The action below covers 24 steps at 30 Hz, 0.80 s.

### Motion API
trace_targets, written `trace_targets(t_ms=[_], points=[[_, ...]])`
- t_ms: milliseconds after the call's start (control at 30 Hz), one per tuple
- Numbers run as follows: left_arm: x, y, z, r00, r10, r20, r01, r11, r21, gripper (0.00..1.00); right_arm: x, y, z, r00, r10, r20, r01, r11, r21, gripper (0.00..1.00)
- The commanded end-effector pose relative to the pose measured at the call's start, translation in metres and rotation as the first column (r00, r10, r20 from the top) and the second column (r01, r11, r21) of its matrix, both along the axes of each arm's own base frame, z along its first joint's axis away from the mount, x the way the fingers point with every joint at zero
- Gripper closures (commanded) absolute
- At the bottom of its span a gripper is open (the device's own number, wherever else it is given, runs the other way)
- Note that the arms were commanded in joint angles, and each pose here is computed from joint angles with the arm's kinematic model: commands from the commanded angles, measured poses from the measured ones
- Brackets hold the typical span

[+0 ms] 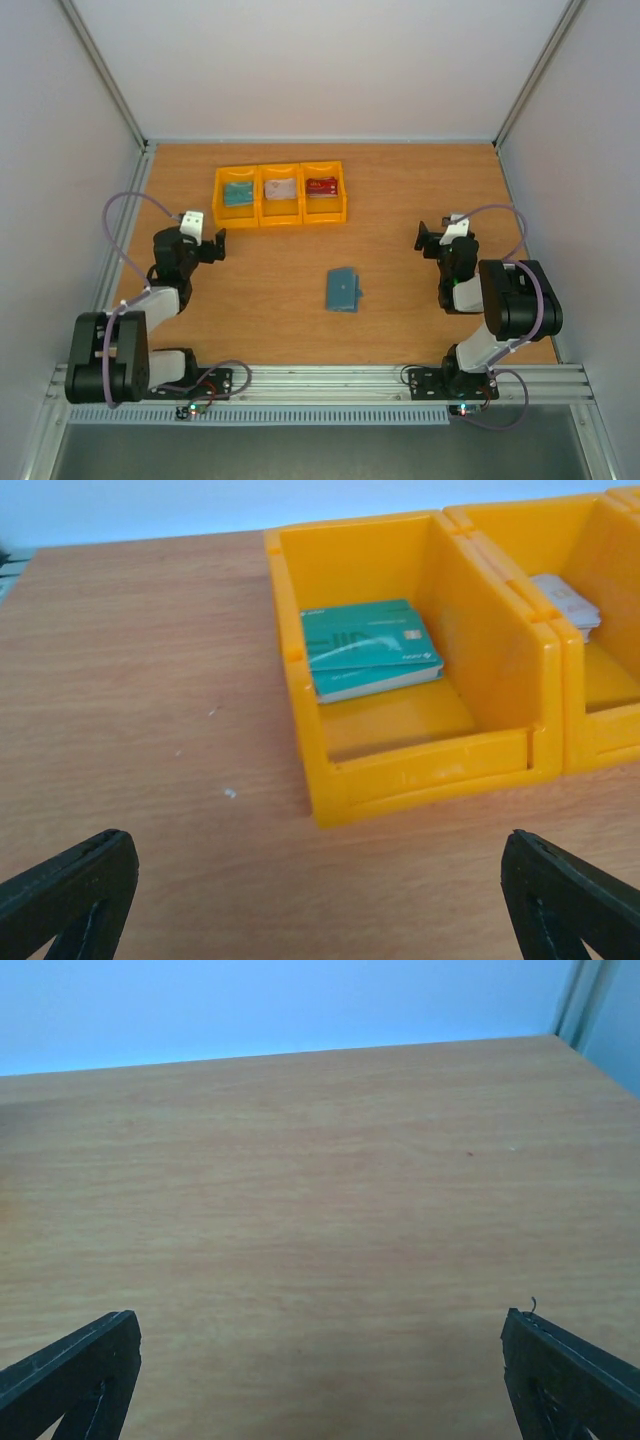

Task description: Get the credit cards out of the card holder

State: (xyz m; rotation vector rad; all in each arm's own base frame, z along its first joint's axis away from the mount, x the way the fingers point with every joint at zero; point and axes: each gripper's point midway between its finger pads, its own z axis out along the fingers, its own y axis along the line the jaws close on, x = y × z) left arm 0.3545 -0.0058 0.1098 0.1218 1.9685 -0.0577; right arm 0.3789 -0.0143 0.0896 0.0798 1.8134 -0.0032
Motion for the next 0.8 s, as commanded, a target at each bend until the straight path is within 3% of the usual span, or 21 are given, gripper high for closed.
trace_targets(t_ms=[0,100,267,367,433,767], points=[[0.025,-0.015,0.032,0.986,-0.071,0.149,0.071,0.997,0.001,0.01,0.020,0.007,0.009,0.998,0.054,-0.028,-0.054,0.998,-0.014,0.01],[0.038,-0.011,0.030,0.990,-0.037,0.138,0.041,0.999,-0.029,0.01,0.026,0.011,0.008,0.995,0.078,-0.063,-0.079,0.997,-0.016,0.02],[0.059,-0.024,0.009,0.993,-0.099,0.067,0.102,0.993,-0.055,0.01,0.029,0.009,0.006,0.995,0.065,-0.081,-0.066,0.998,-0.014,0.02],[0.049,-0.023,0.009,0.989,-0.092,0.112,0.098,0.994,-0.050,0.01,0.030,0.006,0.005,0.995,0.046,-0.091,-0.047,0.999,-0.009,0.02],[0.032,-0.030,0.013,0.964,-0.128,0.233,0.141,0.989,-0.038,0.01,0.030,0.005,0.005,0.995,0.044,-0.091,-0.045,0.999,-0.008,0.01],[0.039,-0.028,0.010,0.973,-0.127,0.194,0.137,0.990,-0.039,0.01,0.030,0.005,0.005,0.995,0.042,-0.090,-0.043,0.999,-0.009,0.02]])
